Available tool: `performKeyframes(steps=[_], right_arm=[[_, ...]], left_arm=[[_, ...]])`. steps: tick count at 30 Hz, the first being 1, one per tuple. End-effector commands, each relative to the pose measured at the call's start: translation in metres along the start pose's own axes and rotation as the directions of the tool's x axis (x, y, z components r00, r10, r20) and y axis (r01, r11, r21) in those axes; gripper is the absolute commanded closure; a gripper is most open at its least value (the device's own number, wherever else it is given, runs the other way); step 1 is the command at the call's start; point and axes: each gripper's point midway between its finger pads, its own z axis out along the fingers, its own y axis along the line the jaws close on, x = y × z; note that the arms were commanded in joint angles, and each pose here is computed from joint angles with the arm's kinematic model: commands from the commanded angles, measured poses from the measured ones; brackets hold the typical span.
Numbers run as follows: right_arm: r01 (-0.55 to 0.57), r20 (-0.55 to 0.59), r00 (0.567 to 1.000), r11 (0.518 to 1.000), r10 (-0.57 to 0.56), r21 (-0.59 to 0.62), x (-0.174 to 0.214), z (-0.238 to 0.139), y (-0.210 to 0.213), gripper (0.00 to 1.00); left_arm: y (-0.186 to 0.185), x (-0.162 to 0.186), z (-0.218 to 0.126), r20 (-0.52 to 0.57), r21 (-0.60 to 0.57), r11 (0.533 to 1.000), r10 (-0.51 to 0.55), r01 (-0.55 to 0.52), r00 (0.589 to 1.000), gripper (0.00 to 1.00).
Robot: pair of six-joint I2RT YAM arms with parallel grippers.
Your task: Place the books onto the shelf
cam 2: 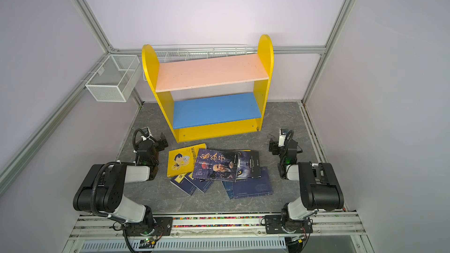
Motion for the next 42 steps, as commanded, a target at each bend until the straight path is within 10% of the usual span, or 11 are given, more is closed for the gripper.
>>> performKeyframes(steps=[1, 16, 21, 28, 36, 42], right_arm=[[0.006, 0.019, 1.0, 1.0, -0.006, -0.014, -0.007, 0.001, 0.003, 0.12], [0.025, 0.024, 0.999, 0.997, -0.023, -0.073, -0.025, -0.004, 0.011, 0.1], [-0.146, -0.142, 0.977, 0.984, 0.16, 0.102, -0.037, -0.011, -0.011, 0.07], [-0.288, -0.178, 0.922, 0.916, 0.344, 0.278, -0.038, -0.064, -0.01, 0.08], [-0.296, -0.347, 0.91, 0.941, 0.225, -0.166, -0.046, -0.128, 0.112, 0.08], [-0.288, -0.508, 0.86, 0.876, 0.059, -0.387, -0.046, -0.145, 0.201, 0.08]], left_arm=[[0.004, 0.003, 0.0, 0.0, -0.009, 1.0, 0.005, -0.005, 1.0, 0.01], [0.001, -0.002, 0.0, -0.004, -0.004, 1.0, 0.016, -0.016, 1.0, 0.01], [0.015, -0.039, -0.008, -0.094, -0.15, 0.988, 0.021, -0.035, 0.995, 0.0], [0.062, -0.049, -0.077, 0.04, -0.44, 0.834, -0.352, 0.333, 0.935, 0.01], [-0.023, -0.027, -0.131, -0.209, -0.155, 0.915, -0.399, 0.372, 0.893, 0.01], [-0.138, -0.006, -0.169, -0.468, 0.314, 0.898, -0.135, 0.307, 0.874, 0.01]])
